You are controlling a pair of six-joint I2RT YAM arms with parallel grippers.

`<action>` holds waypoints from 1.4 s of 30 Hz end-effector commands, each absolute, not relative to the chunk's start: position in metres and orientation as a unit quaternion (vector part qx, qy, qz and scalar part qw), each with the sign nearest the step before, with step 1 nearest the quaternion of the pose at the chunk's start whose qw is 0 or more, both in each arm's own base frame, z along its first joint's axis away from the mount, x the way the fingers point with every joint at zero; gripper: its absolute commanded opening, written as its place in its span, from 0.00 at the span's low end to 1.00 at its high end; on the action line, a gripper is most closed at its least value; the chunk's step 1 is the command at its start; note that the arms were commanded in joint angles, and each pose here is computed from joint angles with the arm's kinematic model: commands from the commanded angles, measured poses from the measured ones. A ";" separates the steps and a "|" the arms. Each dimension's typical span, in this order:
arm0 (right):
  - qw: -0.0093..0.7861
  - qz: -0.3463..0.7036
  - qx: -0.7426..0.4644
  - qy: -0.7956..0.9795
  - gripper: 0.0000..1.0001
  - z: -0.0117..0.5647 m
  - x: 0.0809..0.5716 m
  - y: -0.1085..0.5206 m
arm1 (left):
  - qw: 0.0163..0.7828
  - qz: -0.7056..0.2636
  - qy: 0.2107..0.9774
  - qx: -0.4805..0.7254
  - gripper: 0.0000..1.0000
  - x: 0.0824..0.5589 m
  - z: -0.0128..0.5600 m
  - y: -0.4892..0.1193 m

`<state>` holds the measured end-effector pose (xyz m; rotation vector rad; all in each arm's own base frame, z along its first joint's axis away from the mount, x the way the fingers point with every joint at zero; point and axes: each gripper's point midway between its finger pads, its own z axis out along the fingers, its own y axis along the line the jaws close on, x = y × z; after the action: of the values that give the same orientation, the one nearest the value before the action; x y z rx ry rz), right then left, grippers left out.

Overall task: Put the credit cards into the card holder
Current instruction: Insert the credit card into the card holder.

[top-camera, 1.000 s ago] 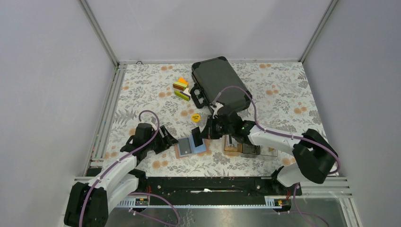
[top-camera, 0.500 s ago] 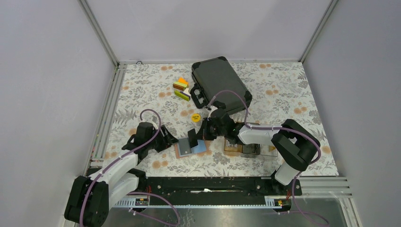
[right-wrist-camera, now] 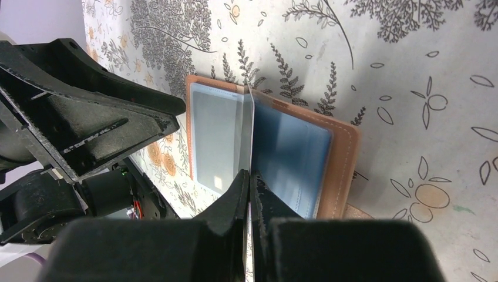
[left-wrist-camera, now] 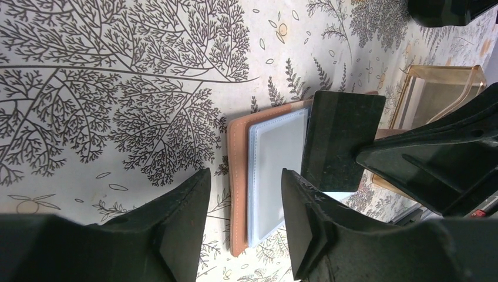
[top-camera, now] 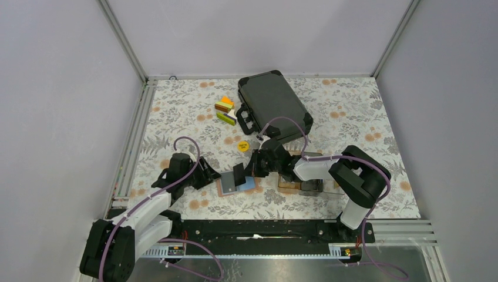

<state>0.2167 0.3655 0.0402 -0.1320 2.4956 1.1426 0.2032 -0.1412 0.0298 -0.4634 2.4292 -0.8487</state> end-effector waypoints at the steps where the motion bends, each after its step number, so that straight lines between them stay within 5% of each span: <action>1: 0.184 0.403 -0.032 0.896 0.00 0.034 0.208 0.362 | 0.257 -0.307 0.900 -0.171 0.50 0.197 0.021 -0.139; 13: 0.144 0.404 -0.009 0.903 0.00 0.021 0.189 0.363 | 0.254 -0.308 0.901 -0.170 0.44 0.193 0.019 -0.139; 37: 0.112 0.410 0.013 0.905 0.00 0.011 0.169 0.368 | 0.249 -0.299 0.904 -0.174 0.01 0.189 0.014 -0.136; 42: 0.104 0.401 0.023 0.910 0.00 0.006 0.163 0.362 | 0.253 -0.294 0.905 -0.174 0.00 0.190 0.014 -0.134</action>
<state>0.1850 0.3745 0.0279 0.0613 2.5820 1.2624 0.1933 -0.1361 0.0175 -0.4856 2.4477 -0.8235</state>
